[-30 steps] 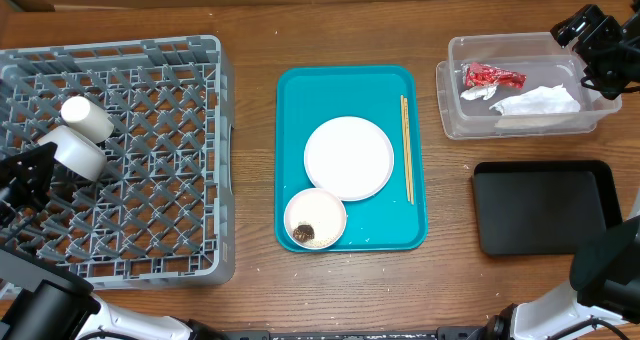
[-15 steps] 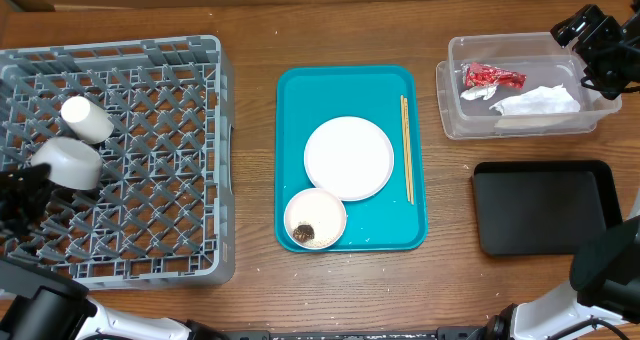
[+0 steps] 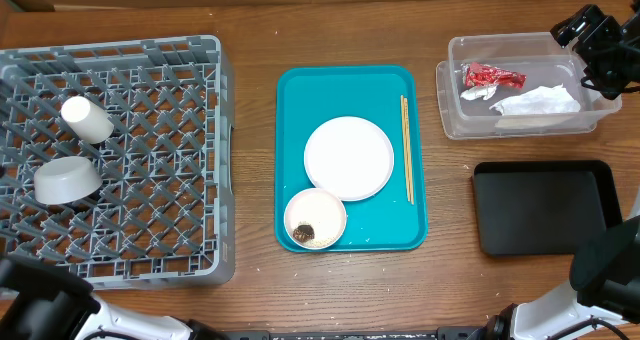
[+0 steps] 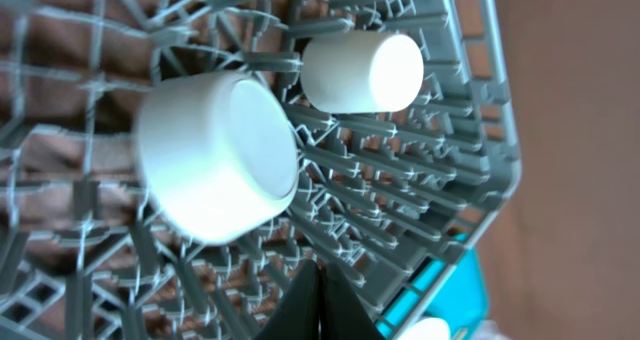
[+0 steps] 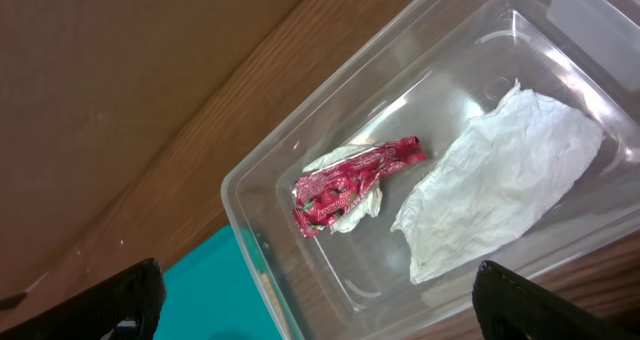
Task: Sort waste into correct bins and load items into the dishwasher
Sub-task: 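Move the left gripper to the tray and grasp the white plate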
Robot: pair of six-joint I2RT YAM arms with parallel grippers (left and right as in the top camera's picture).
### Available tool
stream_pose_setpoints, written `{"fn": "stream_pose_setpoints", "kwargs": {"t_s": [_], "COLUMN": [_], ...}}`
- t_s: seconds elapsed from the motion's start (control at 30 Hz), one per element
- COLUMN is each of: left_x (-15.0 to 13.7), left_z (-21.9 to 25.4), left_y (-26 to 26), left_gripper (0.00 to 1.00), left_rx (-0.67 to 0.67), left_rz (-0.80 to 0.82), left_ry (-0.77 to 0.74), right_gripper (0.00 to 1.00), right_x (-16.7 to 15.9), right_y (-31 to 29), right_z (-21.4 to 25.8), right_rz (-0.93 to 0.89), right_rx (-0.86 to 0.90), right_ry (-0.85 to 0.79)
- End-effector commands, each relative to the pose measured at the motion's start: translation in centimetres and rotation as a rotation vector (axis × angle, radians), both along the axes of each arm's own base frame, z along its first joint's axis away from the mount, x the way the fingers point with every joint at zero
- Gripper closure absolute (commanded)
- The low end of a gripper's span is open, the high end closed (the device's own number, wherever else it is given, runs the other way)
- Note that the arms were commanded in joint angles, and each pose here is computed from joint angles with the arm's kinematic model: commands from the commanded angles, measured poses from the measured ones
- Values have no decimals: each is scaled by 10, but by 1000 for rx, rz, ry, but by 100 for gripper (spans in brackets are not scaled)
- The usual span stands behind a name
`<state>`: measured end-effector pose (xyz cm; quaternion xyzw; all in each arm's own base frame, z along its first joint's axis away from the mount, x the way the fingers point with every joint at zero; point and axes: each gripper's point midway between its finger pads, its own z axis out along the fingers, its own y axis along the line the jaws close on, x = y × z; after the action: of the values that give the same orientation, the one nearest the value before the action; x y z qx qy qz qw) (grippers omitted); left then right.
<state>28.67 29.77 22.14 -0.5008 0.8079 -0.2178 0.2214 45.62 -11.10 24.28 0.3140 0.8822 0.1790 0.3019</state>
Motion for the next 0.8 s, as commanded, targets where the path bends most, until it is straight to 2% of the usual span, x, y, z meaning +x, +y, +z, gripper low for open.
{"fn": "stream_pose_setpoints", "kwargs": {"t_s": [0.0, 0.07, 0.2, 0.27, 0.37, 0.53, 0.77], "left_x": [21, 31, 37, 44, 47, 29, 7], "left_z": [-23, -40, -71, -82, -92, -96, -99], "left_y": [-19, -25, -19, -18, -19, -8, -6], "left_gripper": [96, 96, 96, 96, 96, 96, 96], "left_rx": [95, 140, 254, 295, 284, 282, 237], "left_rz": [-114, -133, -63, -72, -75, 27, 26], "left_ry": [110, 178, 353, 380, 399, 477, 522], "right_gripper": [0, 0, 0, 0, 0, 0, 0], "right_x": [1, 1, 1, 1, 1, 1, 1], "right_y": [-1, -1, -1, -1, -1, -1, -1], "right_z": [17, 17, 17, 17, 17, 17, 17], "right_rz": [-1, -1, -1, -1, -1, -1, -1], "right_rx": [-11, -11, -11, -11, -11, -11, -11], "right_ry": [-41, -41, -41, -41, -41, -41, -41]}}
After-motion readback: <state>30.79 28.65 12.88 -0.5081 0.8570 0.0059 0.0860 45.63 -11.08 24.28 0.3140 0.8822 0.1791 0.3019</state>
